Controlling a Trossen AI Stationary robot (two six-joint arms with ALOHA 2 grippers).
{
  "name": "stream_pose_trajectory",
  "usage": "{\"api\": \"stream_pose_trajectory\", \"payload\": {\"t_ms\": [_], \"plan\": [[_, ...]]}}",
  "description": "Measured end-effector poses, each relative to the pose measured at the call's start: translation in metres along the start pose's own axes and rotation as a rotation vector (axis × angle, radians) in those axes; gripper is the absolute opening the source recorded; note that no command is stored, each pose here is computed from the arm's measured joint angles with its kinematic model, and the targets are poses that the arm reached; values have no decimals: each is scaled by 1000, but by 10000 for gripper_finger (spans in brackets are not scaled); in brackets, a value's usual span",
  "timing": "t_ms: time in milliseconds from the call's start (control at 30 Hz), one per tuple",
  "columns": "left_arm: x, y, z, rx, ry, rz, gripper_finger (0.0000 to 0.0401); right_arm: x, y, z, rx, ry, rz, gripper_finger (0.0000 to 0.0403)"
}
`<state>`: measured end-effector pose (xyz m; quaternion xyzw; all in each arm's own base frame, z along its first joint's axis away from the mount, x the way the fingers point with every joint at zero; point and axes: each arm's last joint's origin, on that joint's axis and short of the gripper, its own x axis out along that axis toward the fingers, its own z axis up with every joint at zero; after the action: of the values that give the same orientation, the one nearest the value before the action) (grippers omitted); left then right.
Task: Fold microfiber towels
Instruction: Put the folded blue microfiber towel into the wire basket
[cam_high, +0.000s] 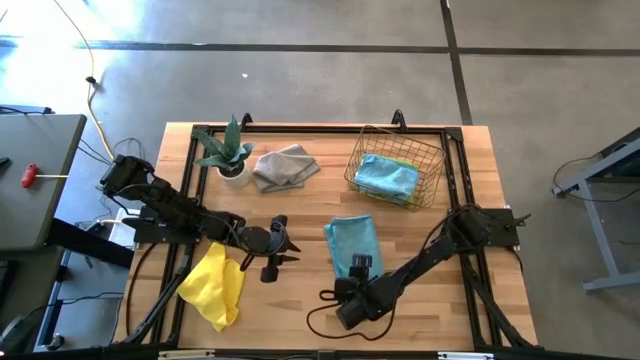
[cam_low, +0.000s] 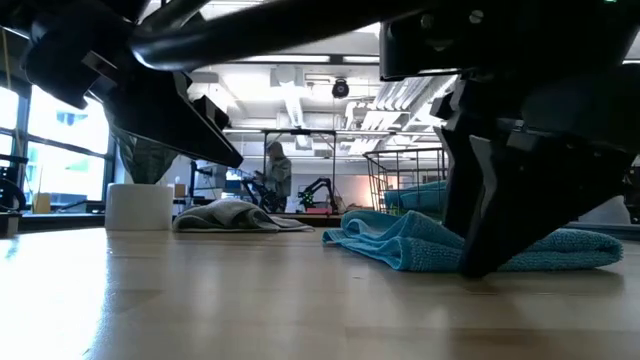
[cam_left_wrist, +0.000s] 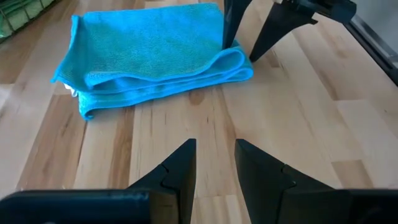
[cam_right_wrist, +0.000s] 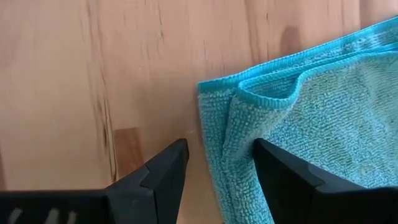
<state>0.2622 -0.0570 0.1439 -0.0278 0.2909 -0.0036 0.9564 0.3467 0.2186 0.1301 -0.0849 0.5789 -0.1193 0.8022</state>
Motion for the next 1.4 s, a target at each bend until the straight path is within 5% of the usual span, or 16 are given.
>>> {"api": "stream_pose_trajectory", "payload": {"t_ms": [433, 733, 1000, 1167, 1400], "plan": [[0, 0, 0, -2, 0, 1, 101, 22, -7, 5, 105, -24, -92, 170], [0, 0, 0, -23, 1, 0, 101, 28, -6, 5, 123, -22, -93, 21], [0, -3, -1, -125, 10, -39, 101, 13, -13, 20, 49, 86, -66, 5], [-2, -12, -2, -148, 17, -70, 101, -19, -39, 49, 11, 189, -69, 2], [-5, -27, -6, -172, 43, -157, 101, -49, -118, 90, 48, 303, -101, 1]]}}
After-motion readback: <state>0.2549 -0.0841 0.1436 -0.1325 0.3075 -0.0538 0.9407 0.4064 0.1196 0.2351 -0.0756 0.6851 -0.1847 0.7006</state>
